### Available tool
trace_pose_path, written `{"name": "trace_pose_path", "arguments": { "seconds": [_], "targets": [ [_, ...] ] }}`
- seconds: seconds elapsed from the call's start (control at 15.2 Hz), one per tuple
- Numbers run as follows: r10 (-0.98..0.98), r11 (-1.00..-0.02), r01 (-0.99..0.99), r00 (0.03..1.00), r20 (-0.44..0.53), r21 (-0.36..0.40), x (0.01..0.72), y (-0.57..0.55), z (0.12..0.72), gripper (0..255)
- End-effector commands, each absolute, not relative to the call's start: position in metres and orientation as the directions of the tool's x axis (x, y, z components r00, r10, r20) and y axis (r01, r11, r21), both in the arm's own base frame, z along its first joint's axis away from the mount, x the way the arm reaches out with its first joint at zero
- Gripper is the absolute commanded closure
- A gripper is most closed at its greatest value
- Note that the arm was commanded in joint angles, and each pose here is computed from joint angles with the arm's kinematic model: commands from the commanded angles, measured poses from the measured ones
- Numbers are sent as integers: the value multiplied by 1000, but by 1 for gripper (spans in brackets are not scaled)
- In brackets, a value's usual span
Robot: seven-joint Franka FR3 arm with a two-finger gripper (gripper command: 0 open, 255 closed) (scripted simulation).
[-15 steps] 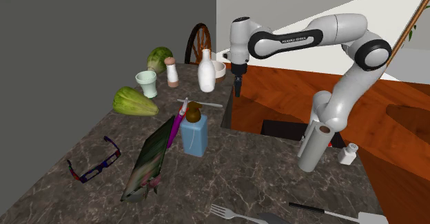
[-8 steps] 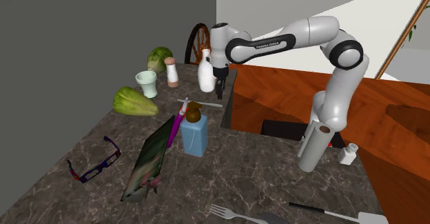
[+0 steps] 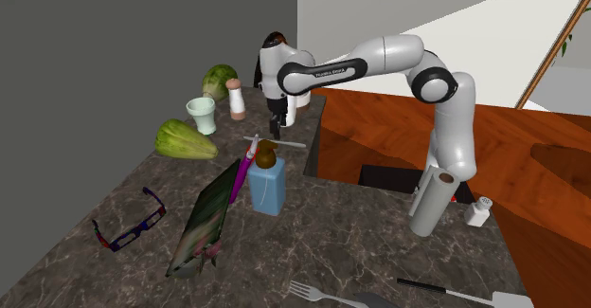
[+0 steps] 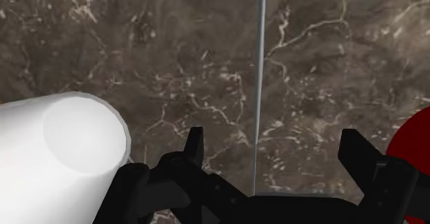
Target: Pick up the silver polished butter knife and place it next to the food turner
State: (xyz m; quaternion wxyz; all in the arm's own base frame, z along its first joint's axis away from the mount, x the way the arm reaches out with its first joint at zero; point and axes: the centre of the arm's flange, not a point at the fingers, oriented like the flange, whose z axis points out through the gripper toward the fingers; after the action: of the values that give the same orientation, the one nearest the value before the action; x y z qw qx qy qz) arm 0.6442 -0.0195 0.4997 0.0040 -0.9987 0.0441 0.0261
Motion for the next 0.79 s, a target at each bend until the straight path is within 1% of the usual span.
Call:
{"name": "trace_pose_path", "arguments": {
  "seconds": [0.0, 0.4, 0.73],
  "targets": [
    [-91, -996, -92, 994, -52, -3, 649, -22, 489, 0],
    [-91, -996, -92, 994, -52, -3, 647, -22, 460, 0],
    [-91, -996, -92, 994, -52, -3, 647, -22, 460, 0]
  ]
}}
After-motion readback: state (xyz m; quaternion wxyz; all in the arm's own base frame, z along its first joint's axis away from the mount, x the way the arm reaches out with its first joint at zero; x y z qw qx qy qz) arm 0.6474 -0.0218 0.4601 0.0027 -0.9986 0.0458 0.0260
